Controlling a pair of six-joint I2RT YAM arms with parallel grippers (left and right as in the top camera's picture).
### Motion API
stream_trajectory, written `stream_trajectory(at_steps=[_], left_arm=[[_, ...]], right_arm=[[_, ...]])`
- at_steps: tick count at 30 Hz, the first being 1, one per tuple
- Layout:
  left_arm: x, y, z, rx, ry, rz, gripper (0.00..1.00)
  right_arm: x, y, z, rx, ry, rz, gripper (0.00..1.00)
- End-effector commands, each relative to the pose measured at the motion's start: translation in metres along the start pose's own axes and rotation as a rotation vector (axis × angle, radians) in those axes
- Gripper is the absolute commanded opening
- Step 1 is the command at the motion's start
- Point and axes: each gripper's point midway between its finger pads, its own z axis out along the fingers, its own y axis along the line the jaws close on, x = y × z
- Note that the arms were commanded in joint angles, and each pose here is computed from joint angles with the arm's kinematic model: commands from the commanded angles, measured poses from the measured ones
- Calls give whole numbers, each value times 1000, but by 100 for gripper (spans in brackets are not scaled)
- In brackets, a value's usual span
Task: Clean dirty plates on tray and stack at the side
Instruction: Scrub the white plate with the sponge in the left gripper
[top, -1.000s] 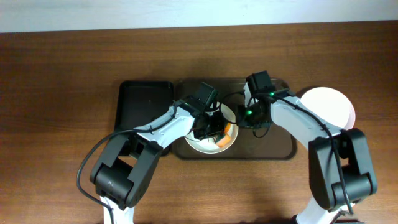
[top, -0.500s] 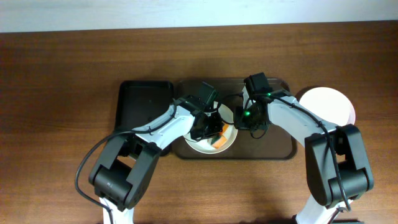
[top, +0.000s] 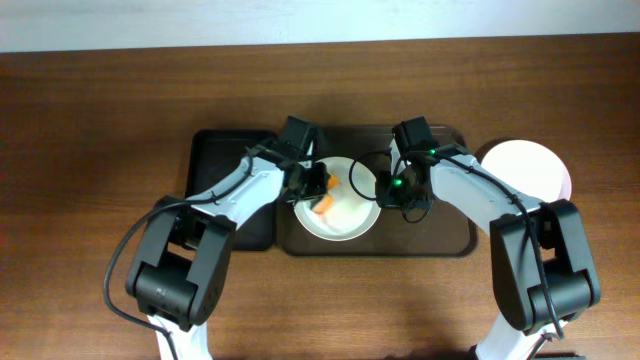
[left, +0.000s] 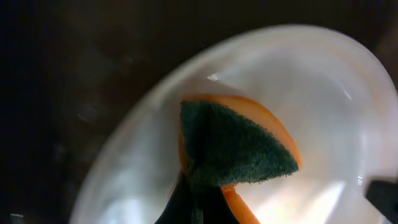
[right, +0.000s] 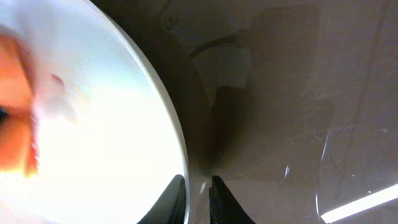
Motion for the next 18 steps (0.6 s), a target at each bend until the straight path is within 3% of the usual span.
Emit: stream_trajectory(at_steps=[1, 9, 18], left_arm=[[-12, 33, 0, -145, -17, 139, 0], [-31, 2, -74, -91, -122, 179, 0], [-30, -34, -53, 114, -94, 158, 0]], right_arm=[[8, -16, 7, 71, 27, 25, 15], [9, -17, 7, 72, 29, 26, 15], [10, -17, 7, 73, 33, 27, 15]])
